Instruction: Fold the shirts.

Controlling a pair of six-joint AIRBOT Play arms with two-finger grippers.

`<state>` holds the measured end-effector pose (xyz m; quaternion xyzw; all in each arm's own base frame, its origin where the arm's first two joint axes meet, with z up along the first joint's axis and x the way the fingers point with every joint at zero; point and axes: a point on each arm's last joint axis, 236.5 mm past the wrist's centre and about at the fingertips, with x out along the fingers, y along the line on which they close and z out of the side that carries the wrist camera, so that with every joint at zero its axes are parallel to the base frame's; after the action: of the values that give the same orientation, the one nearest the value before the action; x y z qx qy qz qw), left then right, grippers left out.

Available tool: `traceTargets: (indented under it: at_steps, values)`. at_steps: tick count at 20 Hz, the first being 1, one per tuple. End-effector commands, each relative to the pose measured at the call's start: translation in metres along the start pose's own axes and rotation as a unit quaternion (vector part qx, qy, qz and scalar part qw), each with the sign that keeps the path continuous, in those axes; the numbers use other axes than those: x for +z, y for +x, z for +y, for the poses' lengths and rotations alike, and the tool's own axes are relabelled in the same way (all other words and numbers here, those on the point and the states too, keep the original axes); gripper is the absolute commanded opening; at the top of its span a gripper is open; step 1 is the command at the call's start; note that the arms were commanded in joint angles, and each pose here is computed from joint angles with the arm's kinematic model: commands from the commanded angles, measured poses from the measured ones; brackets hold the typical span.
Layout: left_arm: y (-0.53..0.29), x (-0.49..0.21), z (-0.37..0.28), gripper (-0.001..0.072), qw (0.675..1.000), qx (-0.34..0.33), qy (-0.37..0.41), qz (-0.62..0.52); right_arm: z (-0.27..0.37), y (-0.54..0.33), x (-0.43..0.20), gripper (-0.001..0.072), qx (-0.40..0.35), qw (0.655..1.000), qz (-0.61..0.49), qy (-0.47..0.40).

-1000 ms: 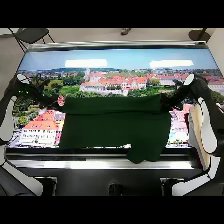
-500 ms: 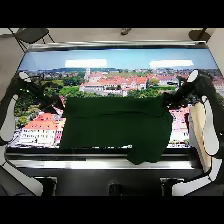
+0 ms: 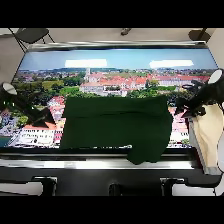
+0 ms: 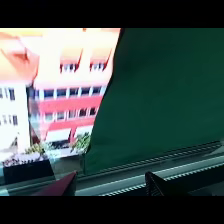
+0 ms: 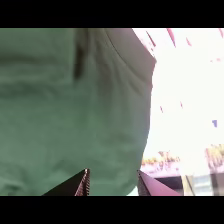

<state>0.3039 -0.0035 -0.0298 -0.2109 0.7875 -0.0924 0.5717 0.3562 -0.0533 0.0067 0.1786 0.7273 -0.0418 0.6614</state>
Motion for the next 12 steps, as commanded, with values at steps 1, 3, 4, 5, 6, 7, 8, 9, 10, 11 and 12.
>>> traceTargets:
  at_steps: [1,3,4,5,6,7,8,9,10,11,12]
  values:
    - [0.061,-0.045,0.027,0.0493,0.999,0.004,-0.029,0.019,-0.008,0.009,-0.024,0.0398,0.002,1.0,-0.001,0.009]
    - [0.084,-0.054,0.024,0.0493,0.999,-0.019,-0.026,0.027,-0.009,0.014,-0.034,0.0398,0.002,1.0,0.0,0.01]
    - [0.09,-0.052,0.018,0.0492,0.999,-0.036,-0.027,0.019,-0.01,0.015,-0.039,0.0398,0.001,1.0,0.002,0.01]
    - [0.093,-0.048,0.015,0.0492,0.999,-0.043,-0.026,0.009,-0.01,0.016,-0.042,0.0398,0.001,1.0,0.004,0.01]
    - [0.094,-0.042,0.015,0.0492,0.999,-0.045,-0.028,-0.003,-0.01,0.017,-0.046,0.0398,0.001,1.0,0.005,0.01]
    - [0.095,-0.039,0.015,0.0491,0.998,-0.046,-0.029,-0.009,-0.01,0.017,-0.05,0.0398,0.001,1.0,0.007,0.007]
    - [0.096,-0.039,0.016,0.0491,0.998,-0.046,-0.031,-0.009,-0.012,0.019,-0.054,0.0399,-0.001,1.0,0.008,0.005]
    - [0.098,-0.04,0.016,0.0492,0.998,-0.045,-0.033,-0.009,-0.013,0.021,-0.059,0.0399,-0.003,1.0,0.008,0.005]
    - [0.101,-0.04,0.018,0.0491,0.998,-0.044,-0.035,-0.011,-0.014,0.024,-0.064,0.0399,-0.004,1.0,0.007,0.006]
    - [0.105,-0.041,0.019,0.049,0.998,-0.045,-0.038,-0.01,-0.015,0.028,-0.07,0.0399,-0.004,1.0,0.009,0.007]
    - [0.108,-0.044,0.018,0.0449,0.998,-0.049,-0.041,-0.005,-0.016,0.033,-0.078,0.04,-0.005,1.0,0.014,0.008]
